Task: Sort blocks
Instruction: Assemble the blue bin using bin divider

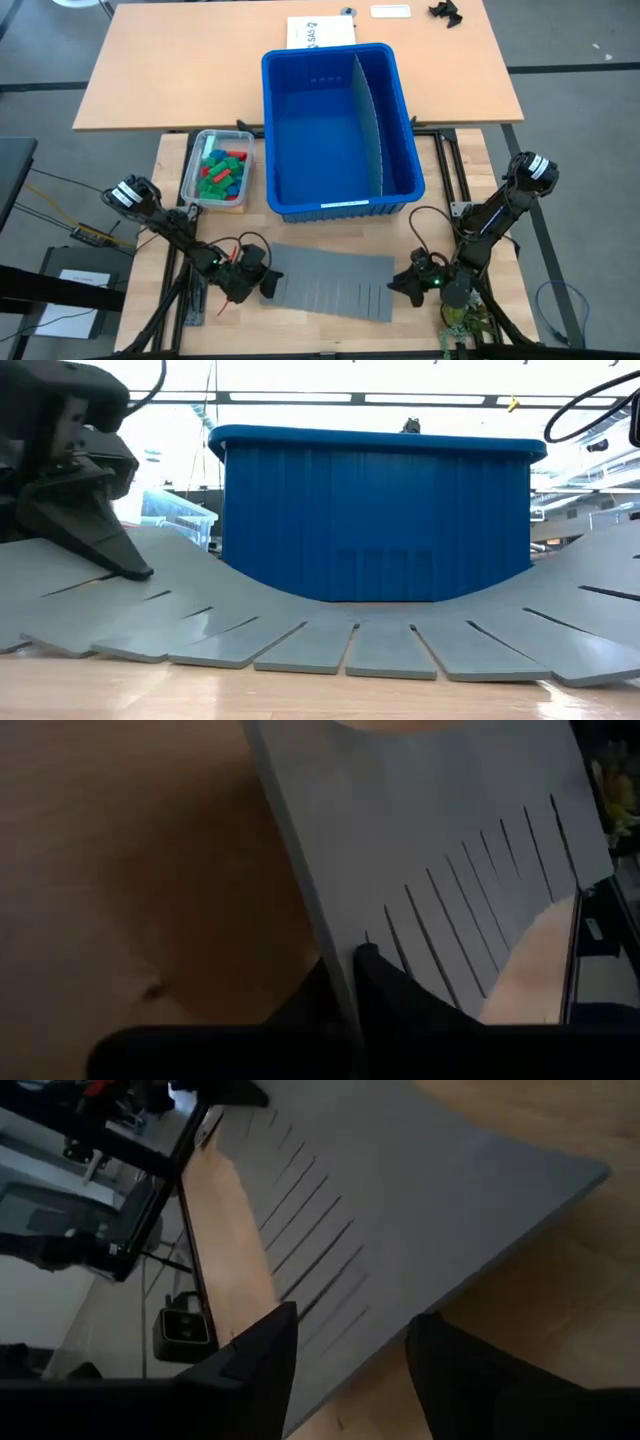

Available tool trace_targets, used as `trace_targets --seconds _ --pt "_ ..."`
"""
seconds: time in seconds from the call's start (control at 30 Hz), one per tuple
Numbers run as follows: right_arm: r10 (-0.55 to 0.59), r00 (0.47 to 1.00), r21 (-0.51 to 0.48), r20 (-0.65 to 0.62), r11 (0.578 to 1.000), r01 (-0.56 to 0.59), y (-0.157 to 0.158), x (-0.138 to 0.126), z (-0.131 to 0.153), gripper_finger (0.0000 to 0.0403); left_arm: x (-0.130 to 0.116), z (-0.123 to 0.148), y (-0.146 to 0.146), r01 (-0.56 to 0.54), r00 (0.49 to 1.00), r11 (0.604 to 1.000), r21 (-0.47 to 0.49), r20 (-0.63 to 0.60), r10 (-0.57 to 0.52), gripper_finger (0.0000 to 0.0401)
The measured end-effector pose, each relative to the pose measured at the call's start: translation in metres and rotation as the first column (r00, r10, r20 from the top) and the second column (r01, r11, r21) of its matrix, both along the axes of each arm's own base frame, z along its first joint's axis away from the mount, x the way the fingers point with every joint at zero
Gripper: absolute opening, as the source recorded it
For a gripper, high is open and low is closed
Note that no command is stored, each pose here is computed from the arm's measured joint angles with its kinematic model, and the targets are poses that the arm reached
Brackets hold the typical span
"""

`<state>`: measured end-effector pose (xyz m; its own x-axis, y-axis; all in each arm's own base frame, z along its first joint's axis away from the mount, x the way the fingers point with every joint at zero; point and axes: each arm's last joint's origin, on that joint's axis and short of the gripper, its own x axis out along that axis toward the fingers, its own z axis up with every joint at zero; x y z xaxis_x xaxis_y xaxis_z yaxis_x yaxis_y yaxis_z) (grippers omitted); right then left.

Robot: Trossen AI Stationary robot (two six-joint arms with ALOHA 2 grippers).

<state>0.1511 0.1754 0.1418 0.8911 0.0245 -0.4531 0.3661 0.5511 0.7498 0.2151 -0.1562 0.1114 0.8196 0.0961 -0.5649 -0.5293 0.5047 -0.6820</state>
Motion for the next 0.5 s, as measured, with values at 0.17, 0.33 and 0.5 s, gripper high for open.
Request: trace_targets --seconds 0.17,0.33,0.5 --pt "0.068 0.997 -0.019 0.040 0.998 -0.067 0.005 -0.008 0.011 0.0185 -0.006 0.003 -0.012 0.017 0.999 1.000 0.015 0.049 -0.018 0.0017" --pt "0.186 0.979 -0.007 0.081 0.982 -0.186 0.009 -0.021 0.029 0.0182 -0.012 0.007 -0.021 0.014 0.994 0.997 0.078 0.104 -0.022 0.0014" --pt "0.250 0.958 0.032 0.138 0.966 -0.256 0.009 -0.034 0.047 0.0181 -0.016 0.010 -0.026 0.021 0.988 0.987 0.160 0.149 -0.045 0.0013"
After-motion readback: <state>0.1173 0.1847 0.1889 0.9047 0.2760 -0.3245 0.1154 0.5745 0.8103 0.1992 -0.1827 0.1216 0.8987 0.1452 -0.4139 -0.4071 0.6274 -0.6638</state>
